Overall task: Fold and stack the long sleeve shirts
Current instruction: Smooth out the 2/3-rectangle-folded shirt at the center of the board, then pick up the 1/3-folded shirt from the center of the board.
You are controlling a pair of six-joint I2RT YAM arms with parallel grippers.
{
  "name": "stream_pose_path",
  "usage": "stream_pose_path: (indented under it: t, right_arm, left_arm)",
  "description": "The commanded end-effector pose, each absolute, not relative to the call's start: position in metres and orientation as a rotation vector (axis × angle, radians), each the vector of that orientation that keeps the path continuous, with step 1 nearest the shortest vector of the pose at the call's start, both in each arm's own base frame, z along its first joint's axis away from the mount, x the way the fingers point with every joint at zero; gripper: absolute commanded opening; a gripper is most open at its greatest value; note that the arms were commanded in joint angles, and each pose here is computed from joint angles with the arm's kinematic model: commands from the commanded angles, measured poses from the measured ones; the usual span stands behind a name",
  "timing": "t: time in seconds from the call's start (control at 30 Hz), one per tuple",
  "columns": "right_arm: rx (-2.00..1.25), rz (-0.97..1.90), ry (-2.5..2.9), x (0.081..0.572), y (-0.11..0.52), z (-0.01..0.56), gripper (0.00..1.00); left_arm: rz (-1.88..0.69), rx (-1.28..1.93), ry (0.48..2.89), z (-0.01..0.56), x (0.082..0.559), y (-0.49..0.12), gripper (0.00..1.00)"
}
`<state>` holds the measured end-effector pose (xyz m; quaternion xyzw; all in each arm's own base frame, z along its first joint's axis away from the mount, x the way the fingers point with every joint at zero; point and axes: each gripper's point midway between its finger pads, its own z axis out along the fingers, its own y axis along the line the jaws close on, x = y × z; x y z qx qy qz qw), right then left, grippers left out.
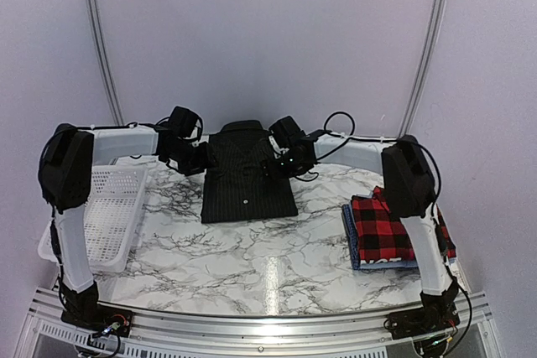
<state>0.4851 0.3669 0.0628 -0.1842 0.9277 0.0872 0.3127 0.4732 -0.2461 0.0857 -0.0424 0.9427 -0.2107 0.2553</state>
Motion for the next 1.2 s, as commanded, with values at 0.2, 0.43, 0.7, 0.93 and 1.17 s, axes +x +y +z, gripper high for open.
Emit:
stream_pose_path:
  t: [0.2, 0.43, 0.7, 0.93, 1.17]
  right_arm:
    - [-0.446, 0.447, 2.428, 0.417, 0.347, 0.102, 0.75]
    - [-0.411, 0.493, 2.481, 0.378, 0.325, 0.083, 0.60]
    - [-0.363, 0.415, 2.518, 0.377, 0.312, 0.061, 0.42]
    - [-0.369, 0.394, 2.551, 0.369, 0.305, 0.049, 0.36]
    - [-0.368, 0.412, 2.571, 0.360, 0.302, 0.043, 0.35]
  left_arm:
    - [-0.622, -0.094, 2.589, 0.103, 0.402, -0.247, 0.47]
    - [-0.748, -0.107, 2.617, 0.086, 0.355, -0.264, 0.26]
    - [-0.704, -0.131, 2.675, 0.050, 0.347, -0.258, 0.16]
    - [-0.612, -0.184, 2.724, 0.026, 0.334, -0.240, 0.14]
    - [-0.621, -0.178, 2.722, 0.029, 0.329, -0.239, 0.14]
